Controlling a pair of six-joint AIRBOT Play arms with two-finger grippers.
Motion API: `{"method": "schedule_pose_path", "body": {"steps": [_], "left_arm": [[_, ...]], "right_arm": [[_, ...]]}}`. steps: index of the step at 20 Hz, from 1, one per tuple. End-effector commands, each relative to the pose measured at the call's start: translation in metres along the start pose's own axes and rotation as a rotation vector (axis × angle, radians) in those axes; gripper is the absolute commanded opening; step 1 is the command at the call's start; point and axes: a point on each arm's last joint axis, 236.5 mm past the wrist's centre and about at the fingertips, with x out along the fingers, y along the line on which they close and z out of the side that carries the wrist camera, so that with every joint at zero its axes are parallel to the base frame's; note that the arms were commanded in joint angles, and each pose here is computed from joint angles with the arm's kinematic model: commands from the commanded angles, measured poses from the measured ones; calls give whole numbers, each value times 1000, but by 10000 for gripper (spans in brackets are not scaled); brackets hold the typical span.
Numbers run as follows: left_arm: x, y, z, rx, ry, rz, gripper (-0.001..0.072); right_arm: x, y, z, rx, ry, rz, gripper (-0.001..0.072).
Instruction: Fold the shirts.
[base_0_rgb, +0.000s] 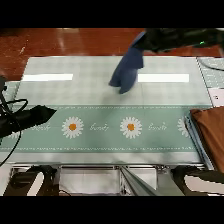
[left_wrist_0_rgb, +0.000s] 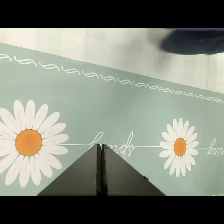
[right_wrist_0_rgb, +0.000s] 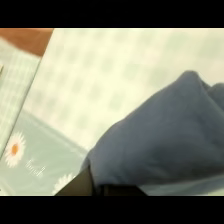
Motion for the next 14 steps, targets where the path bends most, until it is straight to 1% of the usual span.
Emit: {"method": "schedule_pose_path", "body": {"steps": [1, 4, 7, 9, 11, 14], "left_arm": [[0, 0, -1, 5, 6, 0, 21], [0, 0, -1, 5, 5, 1, 21], [0, 0, -1, 10, 4, 1, 21], [0, 0, -1, 53, 5, 1, 21], [0, 0, -1, 62, 5, 1, 21], [0, 0, -1, 62, 3, 0, 21]], "right_arm": [[-83, -37, 27, 46, -93, -152, 24], [-155, -80, 24, 169, -144, -265, 24], [-218, -119, 4, 306, -168, -365, 24], [-252, -138, -14, 381, -174, -428, 24], [-281, -157, -39, 458, -146, -512, 24], [-304, -169, -79, 568, -57, -572, 24]]}}
